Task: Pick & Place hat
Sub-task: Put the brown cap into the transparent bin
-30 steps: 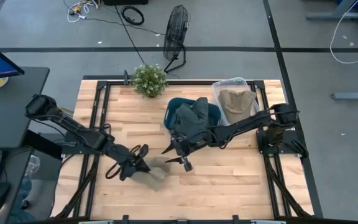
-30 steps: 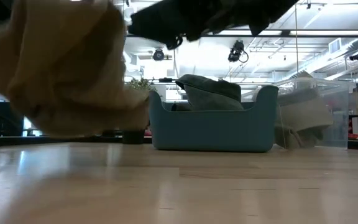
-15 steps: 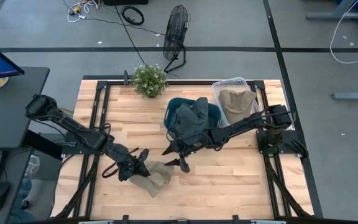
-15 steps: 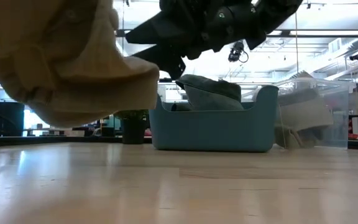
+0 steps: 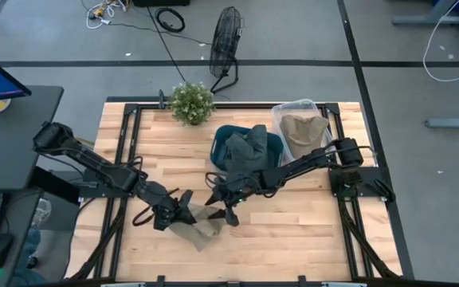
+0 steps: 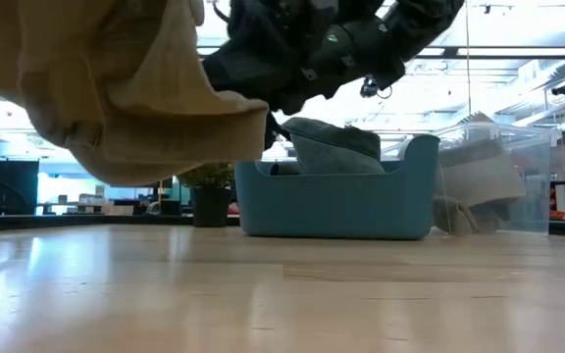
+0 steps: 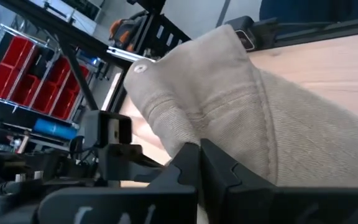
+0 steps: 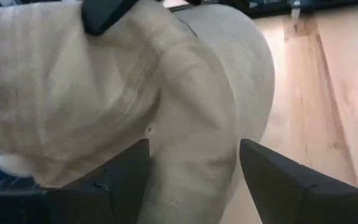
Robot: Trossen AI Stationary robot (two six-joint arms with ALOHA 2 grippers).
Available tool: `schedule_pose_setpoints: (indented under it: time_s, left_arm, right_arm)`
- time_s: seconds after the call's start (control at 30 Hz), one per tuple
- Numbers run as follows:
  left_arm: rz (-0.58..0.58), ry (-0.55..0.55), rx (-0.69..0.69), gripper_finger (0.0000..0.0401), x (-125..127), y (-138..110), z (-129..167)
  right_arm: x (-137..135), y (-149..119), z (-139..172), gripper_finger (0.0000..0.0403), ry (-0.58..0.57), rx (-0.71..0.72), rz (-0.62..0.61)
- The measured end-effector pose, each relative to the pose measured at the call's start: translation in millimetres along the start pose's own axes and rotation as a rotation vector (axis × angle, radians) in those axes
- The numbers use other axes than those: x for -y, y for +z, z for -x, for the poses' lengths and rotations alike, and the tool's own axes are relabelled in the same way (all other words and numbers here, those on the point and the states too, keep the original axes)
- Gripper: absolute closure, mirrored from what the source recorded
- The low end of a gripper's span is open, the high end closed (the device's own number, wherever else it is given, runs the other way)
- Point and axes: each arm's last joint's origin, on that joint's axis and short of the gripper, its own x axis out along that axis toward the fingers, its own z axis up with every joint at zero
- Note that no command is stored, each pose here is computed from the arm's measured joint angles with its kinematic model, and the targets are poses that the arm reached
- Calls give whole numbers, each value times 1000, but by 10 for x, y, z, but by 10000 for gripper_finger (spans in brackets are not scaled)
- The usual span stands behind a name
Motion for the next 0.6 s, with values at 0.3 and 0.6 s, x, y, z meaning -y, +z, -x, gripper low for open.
schedule_pose_setpoints:
  time_s: [0.3,0.6]
  left_arm:
    - [29,-10,-9,398,-7,0,0]
    - [136,31,-32,385,-30,-3,1]
  right_arm:
    - [-54,165,-18,236,11,-75,77]
    - [-45,143,-12,387,2,-120,71]
